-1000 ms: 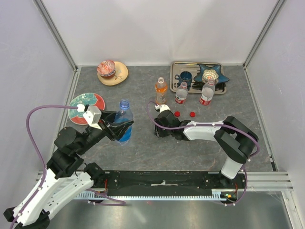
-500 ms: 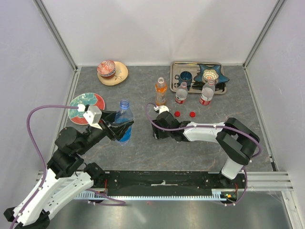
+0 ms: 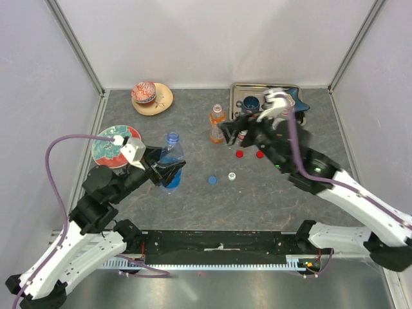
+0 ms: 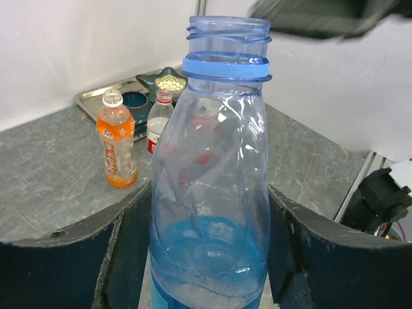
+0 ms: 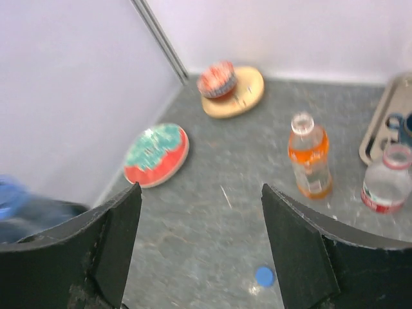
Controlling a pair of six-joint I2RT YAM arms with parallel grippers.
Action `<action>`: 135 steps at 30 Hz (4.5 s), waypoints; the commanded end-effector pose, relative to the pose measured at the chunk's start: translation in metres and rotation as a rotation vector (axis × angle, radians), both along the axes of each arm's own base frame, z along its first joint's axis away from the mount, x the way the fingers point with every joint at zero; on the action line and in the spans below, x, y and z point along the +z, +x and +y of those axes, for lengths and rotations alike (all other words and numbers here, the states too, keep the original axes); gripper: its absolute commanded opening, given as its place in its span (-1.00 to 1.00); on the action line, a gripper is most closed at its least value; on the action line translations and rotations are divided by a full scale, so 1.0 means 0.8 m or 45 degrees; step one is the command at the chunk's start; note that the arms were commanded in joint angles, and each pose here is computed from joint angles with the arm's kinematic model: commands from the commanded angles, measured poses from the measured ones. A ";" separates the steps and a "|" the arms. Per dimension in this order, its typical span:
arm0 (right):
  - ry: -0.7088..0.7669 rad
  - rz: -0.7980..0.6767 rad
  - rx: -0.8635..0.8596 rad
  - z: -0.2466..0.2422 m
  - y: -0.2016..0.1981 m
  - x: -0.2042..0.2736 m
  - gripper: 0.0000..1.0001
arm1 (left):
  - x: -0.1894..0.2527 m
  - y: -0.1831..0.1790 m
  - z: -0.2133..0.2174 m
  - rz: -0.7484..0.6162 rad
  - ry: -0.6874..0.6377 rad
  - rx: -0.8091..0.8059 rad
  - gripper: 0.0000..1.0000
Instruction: Unscrew the bottle caps
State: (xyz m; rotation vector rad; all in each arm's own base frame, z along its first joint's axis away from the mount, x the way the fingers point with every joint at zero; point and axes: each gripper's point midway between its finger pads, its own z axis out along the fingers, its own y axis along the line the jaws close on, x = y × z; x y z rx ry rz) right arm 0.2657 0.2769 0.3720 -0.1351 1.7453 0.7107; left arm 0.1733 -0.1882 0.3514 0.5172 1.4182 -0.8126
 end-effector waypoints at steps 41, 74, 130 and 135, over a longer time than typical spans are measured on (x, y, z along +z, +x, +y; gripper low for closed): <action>0.099 0.029 0.543 0.063 -0.072 0.015 -0.59 | -0.014 0.007 -0.104 0.100 0.106 -0.452 0.47; -0.404 -0.211 -0.145 0.163 0.181 -0.103 -1.00 | -0.036 -0.009 0.111 0.060 0.010 0.464 0.99; -0.428 0.027 -0.165 0.165 0.220 -0.187 0.43 | -0.057 0.008 0.087 0.127 0.069 0.423 0.99; -0.419 0.022 -0.158 0.167 0.219 -0.180 0.56 | -0.058 0.008 0.086 0.130 0.069 0.421 0.99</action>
